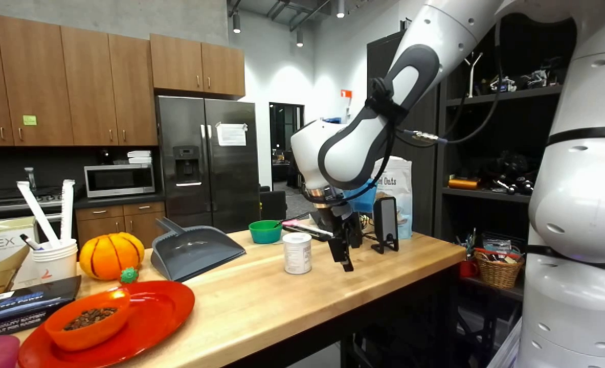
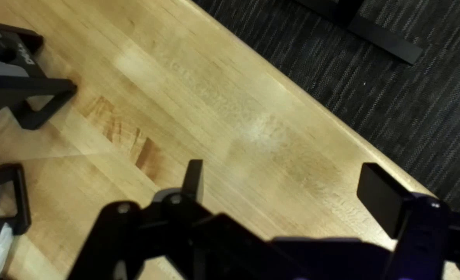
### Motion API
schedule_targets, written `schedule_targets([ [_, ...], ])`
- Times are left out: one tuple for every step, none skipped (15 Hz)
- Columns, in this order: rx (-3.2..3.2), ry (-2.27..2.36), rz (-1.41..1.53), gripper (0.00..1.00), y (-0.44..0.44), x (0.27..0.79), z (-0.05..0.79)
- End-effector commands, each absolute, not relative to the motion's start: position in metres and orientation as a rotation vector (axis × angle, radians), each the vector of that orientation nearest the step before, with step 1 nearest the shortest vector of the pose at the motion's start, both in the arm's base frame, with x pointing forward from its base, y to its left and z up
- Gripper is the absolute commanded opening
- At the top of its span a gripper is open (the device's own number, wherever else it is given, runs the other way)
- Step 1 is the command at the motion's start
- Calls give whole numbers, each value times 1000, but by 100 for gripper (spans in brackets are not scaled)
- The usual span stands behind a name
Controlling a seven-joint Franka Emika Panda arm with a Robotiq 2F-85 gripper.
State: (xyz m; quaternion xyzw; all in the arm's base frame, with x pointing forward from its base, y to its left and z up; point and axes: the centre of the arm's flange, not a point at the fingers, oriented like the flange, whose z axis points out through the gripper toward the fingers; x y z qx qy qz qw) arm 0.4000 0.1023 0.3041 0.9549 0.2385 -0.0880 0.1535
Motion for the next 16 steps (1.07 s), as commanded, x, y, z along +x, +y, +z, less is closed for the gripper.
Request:
schedule_targets([
  [2780, 765, -192, 100, 111, 412, 295],
  [2797, 780, -167, 100, 114, 417, 296],
  [2813, 789, -149, 100, 117, 422, 297],
  [2831, 803, -128, 100, 119, 428, 298],
  [2847, 814, -108, 100, 120, 433, 299],
  [2866, 823, -89, 100, 122, 438, 301],
  [2890, 832, -62, 100, 124, 443, 303],
  [2917, 843, -29, 100, 128, 449, 306],
  [2940, 856, 0, 100, 131, 454, 309],
  [2963, 875, 33, 100, 136, 459, 312],
  [2981, 891, 58, 100, 141, 461, 313],
  [3003, 917, 76, 100, 149, 464, 317],
  [3016, 938, 95, 100, 155, 467, 319],
  [3020, 966, 113, 100, 162, 469, 320],
  [3020, 994, 134, 100, 168, 471, 321],
  [3008, 1028, 159, 100, 175, 472, 323],
])
